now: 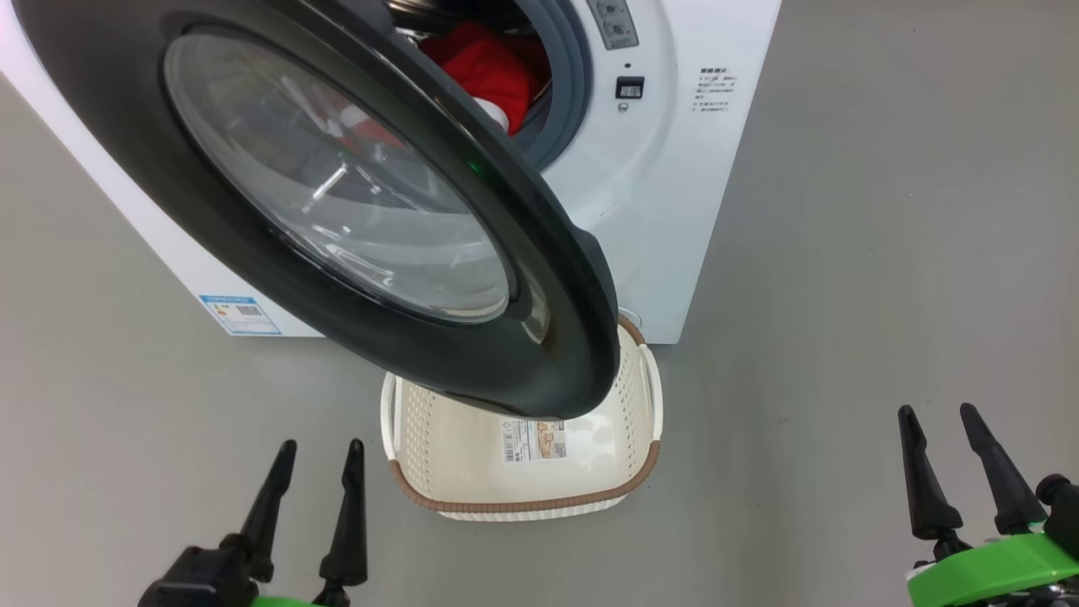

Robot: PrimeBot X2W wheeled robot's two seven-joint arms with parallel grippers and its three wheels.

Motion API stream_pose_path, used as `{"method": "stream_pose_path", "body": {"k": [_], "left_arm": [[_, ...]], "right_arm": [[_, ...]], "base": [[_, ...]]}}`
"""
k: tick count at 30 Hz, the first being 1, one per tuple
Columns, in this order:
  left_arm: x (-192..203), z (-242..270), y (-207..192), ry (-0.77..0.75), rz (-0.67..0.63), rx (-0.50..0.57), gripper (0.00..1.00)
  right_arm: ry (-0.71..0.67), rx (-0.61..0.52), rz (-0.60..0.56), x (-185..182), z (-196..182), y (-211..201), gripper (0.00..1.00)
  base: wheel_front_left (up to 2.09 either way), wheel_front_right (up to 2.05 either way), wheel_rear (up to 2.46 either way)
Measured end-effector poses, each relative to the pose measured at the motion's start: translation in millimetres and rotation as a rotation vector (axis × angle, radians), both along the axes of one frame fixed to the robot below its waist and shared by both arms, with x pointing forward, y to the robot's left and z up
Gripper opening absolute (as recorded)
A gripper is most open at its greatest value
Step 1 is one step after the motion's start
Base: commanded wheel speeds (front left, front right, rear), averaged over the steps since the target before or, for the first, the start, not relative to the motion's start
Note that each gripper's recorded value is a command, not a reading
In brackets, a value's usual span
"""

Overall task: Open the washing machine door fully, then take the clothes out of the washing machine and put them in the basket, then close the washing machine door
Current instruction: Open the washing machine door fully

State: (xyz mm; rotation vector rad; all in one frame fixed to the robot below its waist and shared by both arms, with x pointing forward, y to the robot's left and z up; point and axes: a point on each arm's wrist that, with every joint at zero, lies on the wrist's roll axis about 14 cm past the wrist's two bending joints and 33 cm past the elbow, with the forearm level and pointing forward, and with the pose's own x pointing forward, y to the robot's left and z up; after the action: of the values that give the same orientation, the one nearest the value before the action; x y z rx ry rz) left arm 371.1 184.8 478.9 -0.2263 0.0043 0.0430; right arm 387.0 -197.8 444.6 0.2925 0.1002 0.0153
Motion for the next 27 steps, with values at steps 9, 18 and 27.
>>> {"method": "stream_pose_path", "body": {"k": [9, 18, 27], "left_arm": [[-2.6, -3.5, -0.7, 0.011, -0.002, -0.001, 1.0], [-3.0, -3.8, -0.3, 0.013, -0.002, 0.006, 1.0], [-3.8, -4.9, -0.9, 0.016, -0.003, 0.006, 1.0]], "right_arm": [[0.013, -0.005, 0.001, -2.3, -4.0, 0.3, 1.0], [0.005, 0.019, 0.022, -0.6, -1.6, 9.5, 0.97], [-0.05, 0.179, 0.093, 16.2, 17.6, 44.4, 0.0]], "base": [[0.0, 0.0, 0.0], [0.0, 0.0, 0.0], [0.0, 0.0, 0.0]]}}
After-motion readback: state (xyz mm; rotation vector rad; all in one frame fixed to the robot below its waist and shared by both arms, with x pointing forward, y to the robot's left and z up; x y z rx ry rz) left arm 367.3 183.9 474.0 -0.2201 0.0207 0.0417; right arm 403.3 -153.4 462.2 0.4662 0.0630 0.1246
